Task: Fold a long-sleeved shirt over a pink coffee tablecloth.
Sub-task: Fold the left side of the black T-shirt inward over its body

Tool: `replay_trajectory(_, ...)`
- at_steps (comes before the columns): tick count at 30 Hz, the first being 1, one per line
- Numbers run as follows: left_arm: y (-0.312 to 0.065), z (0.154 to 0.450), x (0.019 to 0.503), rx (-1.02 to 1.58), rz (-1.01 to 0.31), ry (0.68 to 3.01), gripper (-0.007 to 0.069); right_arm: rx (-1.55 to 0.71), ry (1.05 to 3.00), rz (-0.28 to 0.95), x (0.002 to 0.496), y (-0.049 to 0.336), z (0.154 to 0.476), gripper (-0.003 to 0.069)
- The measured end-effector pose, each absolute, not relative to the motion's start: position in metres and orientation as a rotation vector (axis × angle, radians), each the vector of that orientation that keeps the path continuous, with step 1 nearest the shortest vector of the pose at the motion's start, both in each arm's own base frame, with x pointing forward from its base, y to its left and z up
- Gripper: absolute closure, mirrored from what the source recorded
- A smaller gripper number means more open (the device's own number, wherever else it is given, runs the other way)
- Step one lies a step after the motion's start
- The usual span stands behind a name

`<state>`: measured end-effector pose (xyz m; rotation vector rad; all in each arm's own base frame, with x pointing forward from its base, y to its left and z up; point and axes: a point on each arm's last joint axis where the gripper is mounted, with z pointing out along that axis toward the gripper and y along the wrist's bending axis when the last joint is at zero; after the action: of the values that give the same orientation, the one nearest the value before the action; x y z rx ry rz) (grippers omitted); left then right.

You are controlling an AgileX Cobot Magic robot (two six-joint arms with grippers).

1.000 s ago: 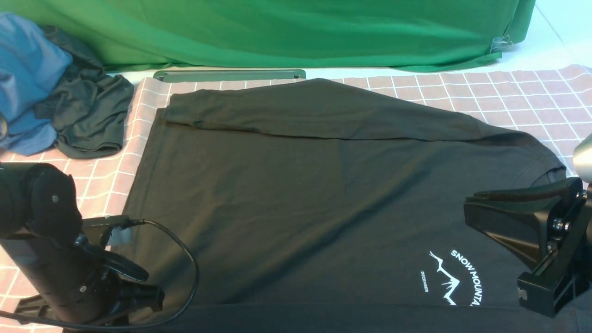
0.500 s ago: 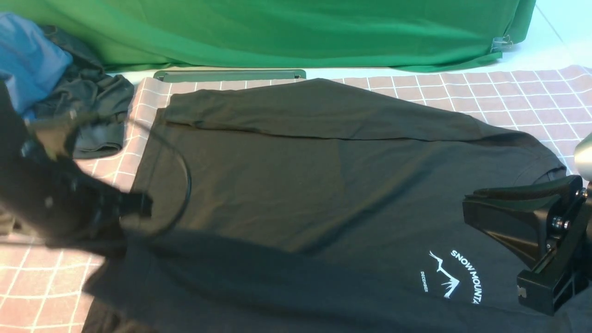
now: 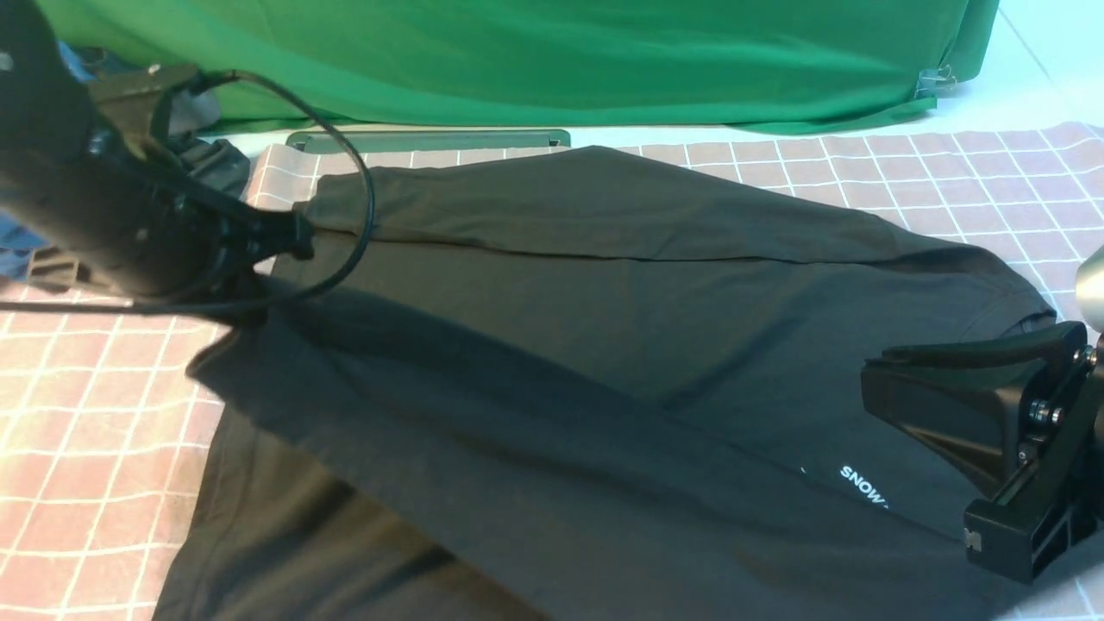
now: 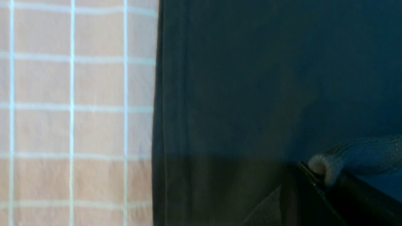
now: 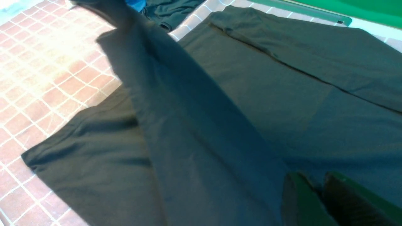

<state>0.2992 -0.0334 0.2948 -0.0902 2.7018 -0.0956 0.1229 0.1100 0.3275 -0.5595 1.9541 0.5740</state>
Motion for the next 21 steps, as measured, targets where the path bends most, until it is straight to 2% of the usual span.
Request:
replay_trajectory(17,-0.031,0.270,0.343,0.137,0.061,2.510,0.0578,-0.545,1.960,0.584,0.123,0.110,0.328,0.0515)
replay_trajectory(20,-0.032,0.269,0.347,0.143,0.056,2.471,0.0559,-0.545,1.960,0.584,0.123,0.110,0.328,0.0515)
replay_trajectory(21,-0.032,0.270,0.349,0.144,0.052,2.450,0.0527,-0.545,1.959,0.583,0.123,0.110,0.328,0.0515)
